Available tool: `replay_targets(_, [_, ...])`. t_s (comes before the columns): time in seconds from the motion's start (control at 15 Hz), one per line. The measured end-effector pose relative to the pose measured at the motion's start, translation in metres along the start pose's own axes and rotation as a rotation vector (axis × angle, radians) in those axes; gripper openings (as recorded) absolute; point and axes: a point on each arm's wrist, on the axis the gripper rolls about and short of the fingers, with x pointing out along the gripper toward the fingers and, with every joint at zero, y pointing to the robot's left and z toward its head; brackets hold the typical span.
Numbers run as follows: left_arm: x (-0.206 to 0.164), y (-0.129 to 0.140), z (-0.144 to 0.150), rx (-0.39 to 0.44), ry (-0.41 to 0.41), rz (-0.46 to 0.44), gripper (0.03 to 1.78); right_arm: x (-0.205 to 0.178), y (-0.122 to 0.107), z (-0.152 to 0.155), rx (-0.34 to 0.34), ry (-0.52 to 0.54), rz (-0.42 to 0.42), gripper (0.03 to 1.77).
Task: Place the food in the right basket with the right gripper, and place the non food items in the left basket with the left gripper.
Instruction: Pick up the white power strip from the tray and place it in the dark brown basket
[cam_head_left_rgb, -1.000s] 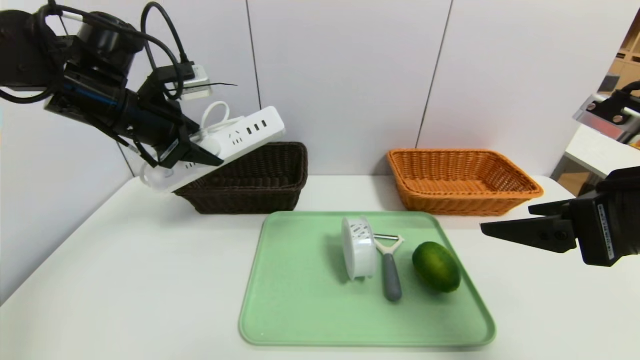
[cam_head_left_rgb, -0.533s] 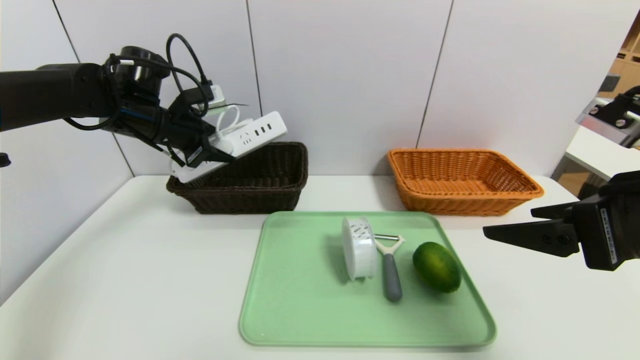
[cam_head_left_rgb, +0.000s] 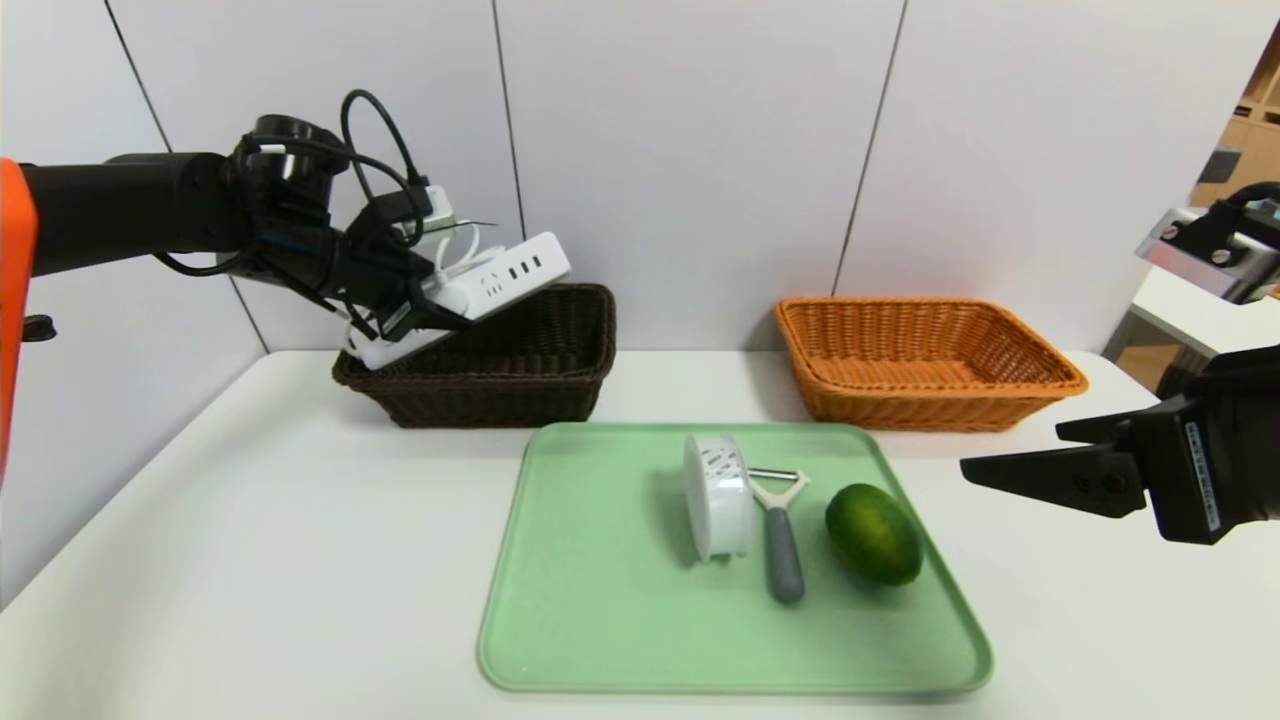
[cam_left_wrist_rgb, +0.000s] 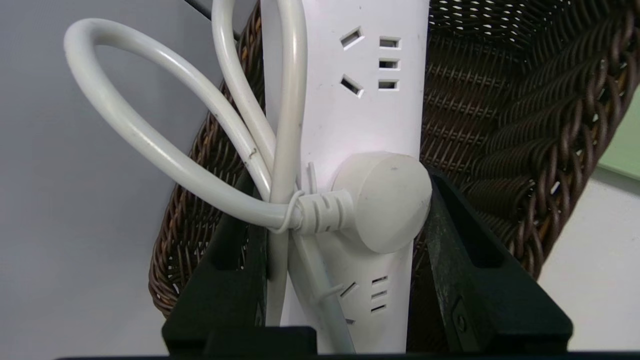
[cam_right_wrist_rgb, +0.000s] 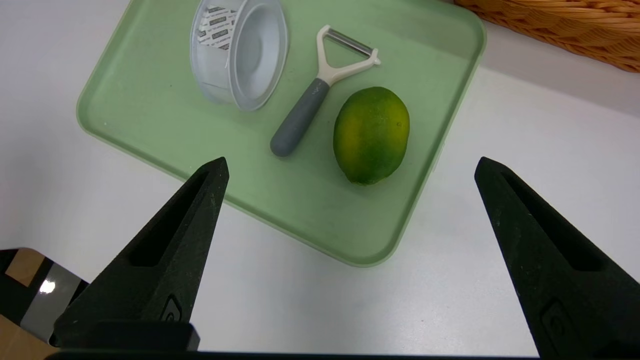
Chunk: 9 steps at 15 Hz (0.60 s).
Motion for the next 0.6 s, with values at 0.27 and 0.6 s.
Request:
replay_targets(0.27, [0.012, 0.001, -0.007, 0.002, -0.002, 0.002, 0.90, 0.002, 0.000, 0.000, -0.001, 0.002, 0.001, 1.70])
replay_targets(0.6, [0.017, 0.002, -0.010, -0.015, 0.000, 0.000, 1.25, 0.002, 0.000, 0.001, -0.002, 0.001, 0.001, 1.70])
